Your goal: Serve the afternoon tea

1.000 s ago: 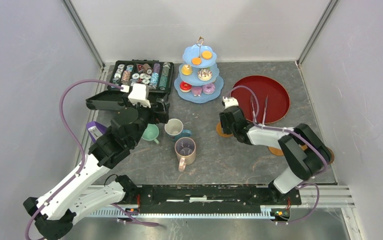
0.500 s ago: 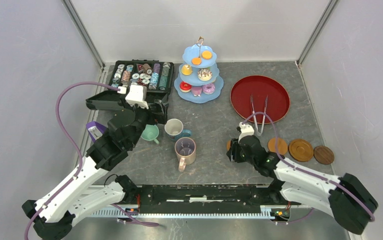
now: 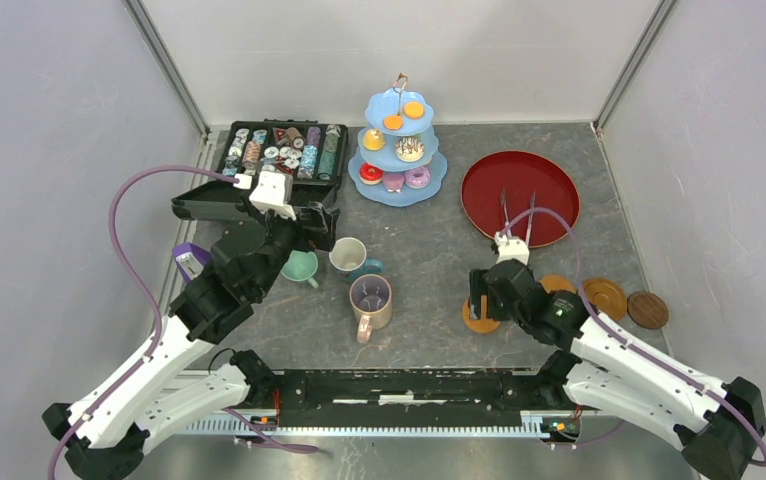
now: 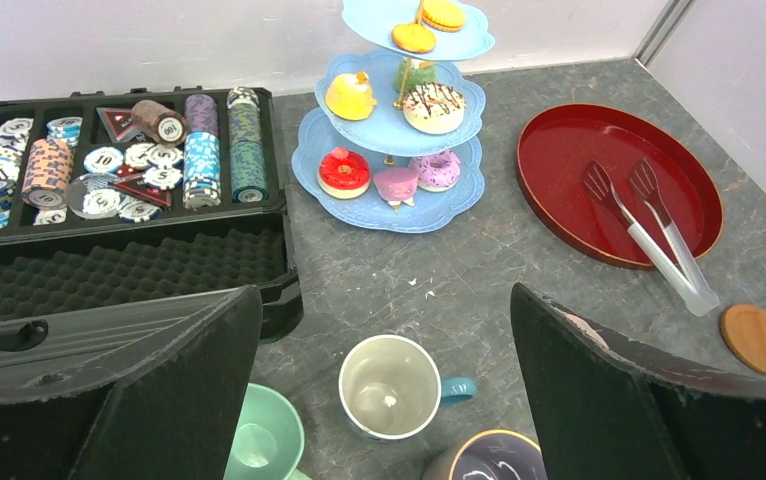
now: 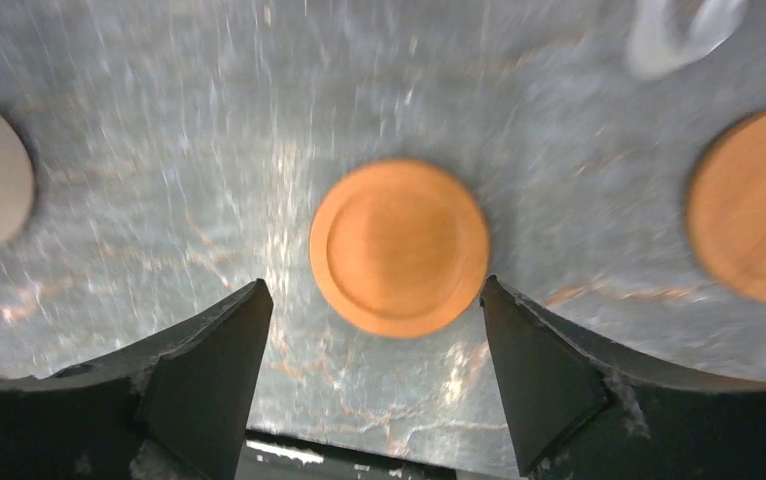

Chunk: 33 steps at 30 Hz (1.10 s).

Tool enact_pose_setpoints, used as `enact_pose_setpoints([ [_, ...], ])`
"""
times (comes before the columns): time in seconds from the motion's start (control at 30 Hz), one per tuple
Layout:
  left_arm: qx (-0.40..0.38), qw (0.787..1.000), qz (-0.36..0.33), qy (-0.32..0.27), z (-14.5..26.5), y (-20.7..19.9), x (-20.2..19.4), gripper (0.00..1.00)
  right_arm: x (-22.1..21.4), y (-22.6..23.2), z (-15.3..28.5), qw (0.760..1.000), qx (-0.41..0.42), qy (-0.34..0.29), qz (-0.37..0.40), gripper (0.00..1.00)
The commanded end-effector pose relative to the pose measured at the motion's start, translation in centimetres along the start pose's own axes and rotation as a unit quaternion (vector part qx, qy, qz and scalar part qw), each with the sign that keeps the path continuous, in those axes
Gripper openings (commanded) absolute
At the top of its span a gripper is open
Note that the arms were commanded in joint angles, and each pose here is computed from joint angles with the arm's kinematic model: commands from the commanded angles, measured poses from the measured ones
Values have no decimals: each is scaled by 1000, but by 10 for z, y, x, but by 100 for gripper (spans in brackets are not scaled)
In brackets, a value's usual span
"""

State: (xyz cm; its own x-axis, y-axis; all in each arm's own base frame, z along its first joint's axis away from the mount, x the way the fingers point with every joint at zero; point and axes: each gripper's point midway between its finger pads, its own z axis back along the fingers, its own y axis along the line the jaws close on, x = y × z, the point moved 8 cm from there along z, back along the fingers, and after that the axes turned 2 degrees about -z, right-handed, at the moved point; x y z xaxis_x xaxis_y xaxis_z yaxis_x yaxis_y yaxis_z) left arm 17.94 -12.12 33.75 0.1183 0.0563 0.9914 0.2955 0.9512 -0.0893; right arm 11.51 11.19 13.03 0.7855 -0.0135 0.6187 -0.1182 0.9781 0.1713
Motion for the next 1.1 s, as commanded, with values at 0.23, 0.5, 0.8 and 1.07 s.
enact_pose_setpoints([
  [0.23, -13, 1000, -2, -7, -4, -5, 5, 100, 54, -10, -6, 997, -21, -50, 51, 63],
  [0.5, -12, 1000, -4, 0, -7, -6, 4, 100, 9, 1, -23, 996, 2, 11, 85, 47],
  [0.8, -9, 1000, -4, 5, -11, -7, 3, 100, 9, 12, -50, 997, 15, -21, 74, 33],
  [1.07, 4, 1000, -8, 4, -13, -5, 3, 100, 11, 8, -88, 995, -42, -72, 50, 31],
])
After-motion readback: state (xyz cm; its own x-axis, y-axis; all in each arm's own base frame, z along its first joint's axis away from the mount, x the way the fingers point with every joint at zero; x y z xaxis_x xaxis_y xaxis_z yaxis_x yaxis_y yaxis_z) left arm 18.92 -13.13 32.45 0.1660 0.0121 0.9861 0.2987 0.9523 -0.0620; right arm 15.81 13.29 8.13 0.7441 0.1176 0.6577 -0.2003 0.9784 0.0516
